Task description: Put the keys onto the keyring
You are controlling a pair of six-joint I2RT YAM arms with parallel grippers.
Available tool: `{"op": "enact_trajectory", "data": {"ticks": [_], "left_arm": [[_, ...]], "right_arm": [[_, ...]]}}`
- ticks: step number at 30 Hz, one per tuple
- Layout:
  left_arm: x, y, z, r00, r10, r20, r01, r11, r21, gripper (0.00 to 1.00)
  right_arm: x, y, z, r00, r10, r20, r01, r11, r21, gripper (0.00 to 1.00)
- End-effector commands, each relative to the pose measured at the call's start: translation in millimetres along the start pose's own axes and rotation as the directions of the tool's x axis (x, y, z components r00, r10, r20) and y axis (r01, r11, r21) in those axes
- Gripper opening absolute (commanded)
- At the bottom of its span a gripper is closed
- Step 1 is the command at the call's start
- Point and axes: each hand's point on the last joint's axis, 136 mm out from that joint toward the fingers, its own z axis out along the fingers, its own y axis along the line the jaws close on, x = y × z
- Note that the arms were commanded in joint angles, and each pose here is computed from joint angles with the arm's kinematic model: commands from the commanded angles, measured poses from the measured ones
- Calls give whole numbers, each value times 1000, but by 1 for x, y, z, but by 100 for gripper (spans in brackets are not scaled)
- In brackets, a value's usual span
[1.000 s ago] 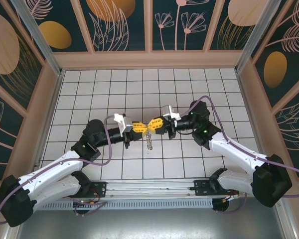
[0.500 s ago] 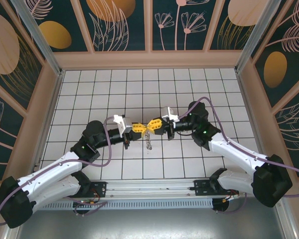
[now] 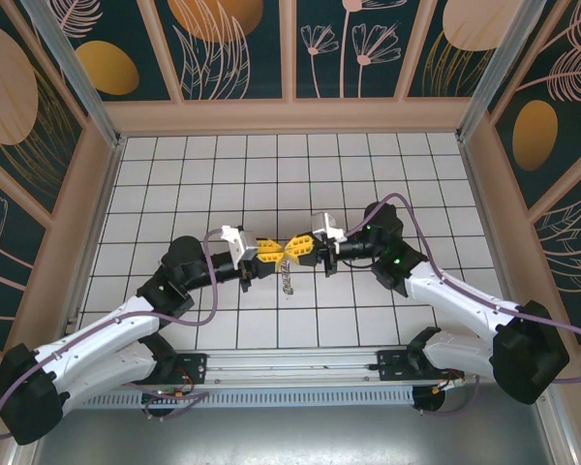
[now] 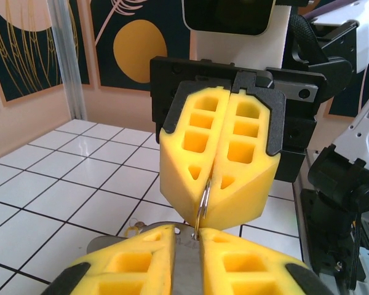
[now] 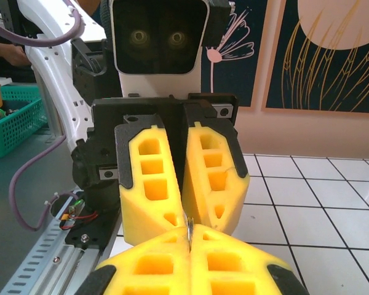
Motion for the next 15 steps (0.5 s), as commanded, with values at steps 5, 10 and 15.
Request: {"op": "enact_trajectory", "data": {"ticks": [5, 10, 15], "left_arm": [[-38, -7, -4, 988, 76, 136, -78, 997, 16, 14], [-39, -8, -6, 987, 84, 139, -86, 996, 10, 0], [-35, 1, -6, 990, 90, 112, -86, 996, -40, 0]], "right_arm": [[11, 19, 9, 999, 34, -10, -34, 996, -88, 0], [17, 17, 9, 999, 39, -28, -41, 997, -69, 0], [24, 13, 7, 998, 41, -55, -43, 999, -32, 0]]}}
